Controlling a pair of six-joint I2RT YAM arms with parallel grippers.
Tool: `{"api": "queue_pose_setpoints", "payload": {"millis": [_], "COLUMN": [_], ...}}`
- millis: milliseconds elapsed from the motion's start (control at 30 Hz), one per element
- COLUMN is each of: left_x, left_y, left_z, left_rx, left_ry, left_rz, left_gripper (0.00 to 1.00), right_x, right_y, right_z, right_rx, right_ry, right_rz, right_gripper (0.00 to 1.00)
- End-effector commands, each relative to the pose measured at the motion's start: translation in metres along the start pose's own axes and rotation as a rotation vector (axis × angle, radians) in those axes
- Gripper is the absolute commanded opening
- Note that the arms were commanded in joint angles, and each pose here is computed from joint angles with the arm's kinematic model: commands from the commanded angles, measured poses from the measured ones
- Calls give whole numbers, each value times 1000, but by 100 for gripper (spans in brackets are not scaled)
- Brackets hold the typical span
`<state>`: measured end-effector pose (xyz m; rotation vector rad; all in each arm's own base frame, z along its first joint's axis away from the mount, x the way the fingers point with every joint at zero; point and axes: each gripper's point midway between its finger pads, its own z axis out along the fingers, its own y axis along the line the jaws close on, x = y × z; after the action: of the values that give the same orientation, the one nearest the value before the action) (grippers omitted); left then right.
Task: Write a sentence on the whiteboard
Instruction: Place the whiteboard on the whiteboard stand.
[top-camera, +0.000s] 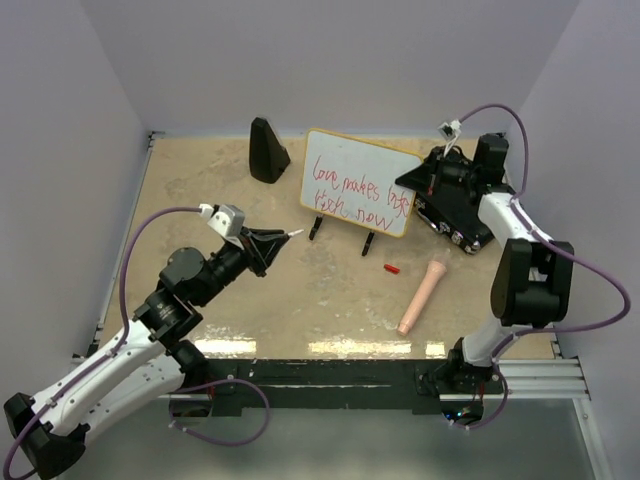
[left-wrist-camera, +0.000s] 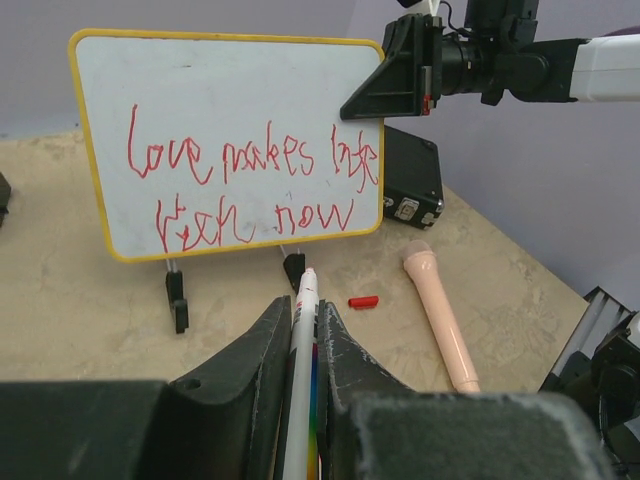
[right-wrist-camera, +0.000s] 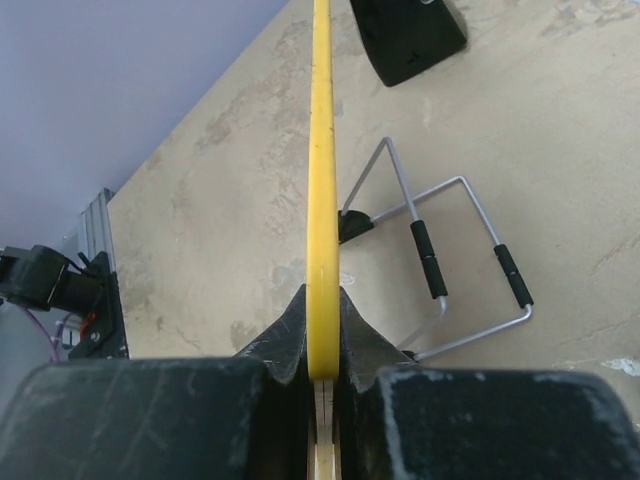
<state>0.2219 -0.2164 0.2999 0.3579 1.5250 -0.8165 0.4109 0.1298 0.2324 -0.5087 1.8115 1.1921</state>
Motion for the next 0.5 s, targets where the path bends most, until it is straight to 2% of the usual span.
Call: {"api": "queue_pose_setpoints", "payload": {"millis": [0,467], "left_x": [4,15], "left_y": [11,12], "left_z": [-7,1], "left_rx": [-64,-61], "left_ry": [-7,25], "left_rz": [-58,-67], "left_gripper": [0,0], "right_x": [-30,12], "right_y": [7,-17], "right_z": [6,16], "right_rx": [-66,-109], "right_ry": [-48,2], "right_rz": [-156,-75], "right_gripper": [0,0]}}
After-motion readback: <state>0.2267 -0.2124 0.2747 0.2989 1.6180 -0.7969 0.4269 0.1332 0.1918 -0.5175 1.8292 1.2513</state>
